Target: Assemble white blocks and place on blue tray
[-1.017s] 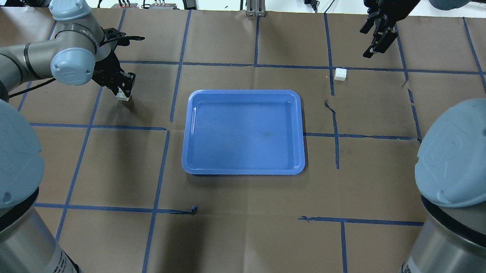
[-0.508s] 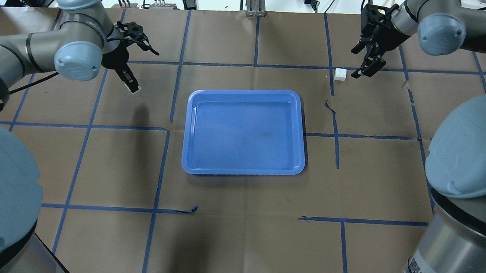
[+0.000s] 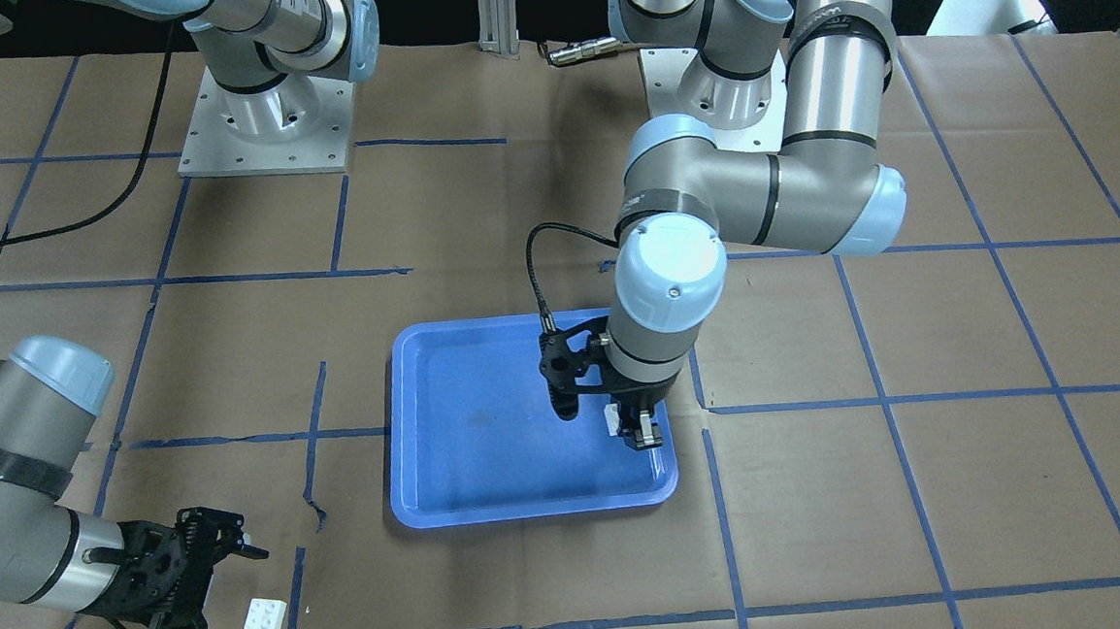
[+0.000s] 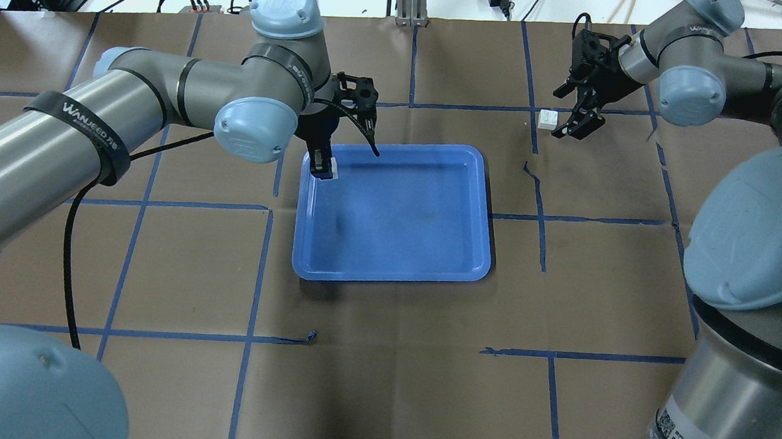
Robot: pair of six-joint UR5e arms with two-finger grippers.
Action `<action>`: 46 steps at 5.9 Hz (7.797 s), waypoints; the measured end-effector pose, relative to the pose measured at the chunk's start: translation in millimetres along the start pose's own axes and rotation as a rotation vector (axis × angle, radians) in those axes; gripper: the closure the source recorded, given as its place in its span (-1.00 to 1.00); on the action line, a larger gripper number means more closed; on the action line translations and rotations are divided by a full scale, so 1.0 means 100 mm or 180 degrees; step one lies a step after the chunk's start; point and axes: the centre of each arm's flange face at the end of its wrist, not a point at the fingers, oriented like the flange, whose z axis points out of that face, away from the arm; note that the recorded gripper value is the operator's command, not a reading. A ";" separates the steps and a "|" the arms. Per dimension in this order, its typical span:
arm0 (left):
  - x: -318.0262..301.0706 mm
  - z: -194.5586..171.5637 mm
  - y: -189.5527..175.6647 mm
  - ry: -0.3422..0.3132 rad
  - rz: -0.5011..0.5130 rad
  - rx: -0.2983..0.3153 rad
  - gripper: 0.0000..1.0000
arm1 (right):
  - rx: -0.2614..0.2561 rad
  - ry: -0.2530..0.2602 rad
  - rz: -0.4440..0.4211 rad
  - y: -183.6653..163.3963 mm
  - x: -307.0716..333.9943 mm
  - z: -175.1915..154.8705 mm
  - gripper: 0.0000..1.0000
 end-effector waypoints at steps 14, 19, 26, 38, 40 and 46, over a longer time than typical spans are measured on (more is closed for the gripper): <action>0.49 0.17 -0.58 -0.0054 -0.0038 0.0157 -0.88 | -0.0054 0.0258 -0.0075 -0.08 0.16 -0.22 0.47; 1.51 -2.15 0.33 0.0062 -0.0746 0.0087 -0.91 | -0.0008 -0.0150 -0.0256 -0.74 -0.51 -0.41 0.48; 1.42 -2.86 1.31 -0.0416 -0.4013 0.0580 -0.99 | 0.0069 -0.0014 -0.0310 -2.06 -1.72 0.86 0.48; 1.32 -2.78 1.68 -0.0347 -0.4903 0.0571 -0.99 | 0.0081 -0.0131 -0.0345 -2.21 -2.18 1.19 0.48; 1.32 -2.79 1.69 -0.0375 -0.4724 0.0557 -0.99 | 0.0081 -0.0137 -0.0342 -2.21 -2.19 1.19 0.48; 1.32 -2.79 1.70 -0.0376 -0.4714 0.0560 -0.99 | 0.0084 -0.0125 -0.0344 -2.17 -2.25 1.22 0.48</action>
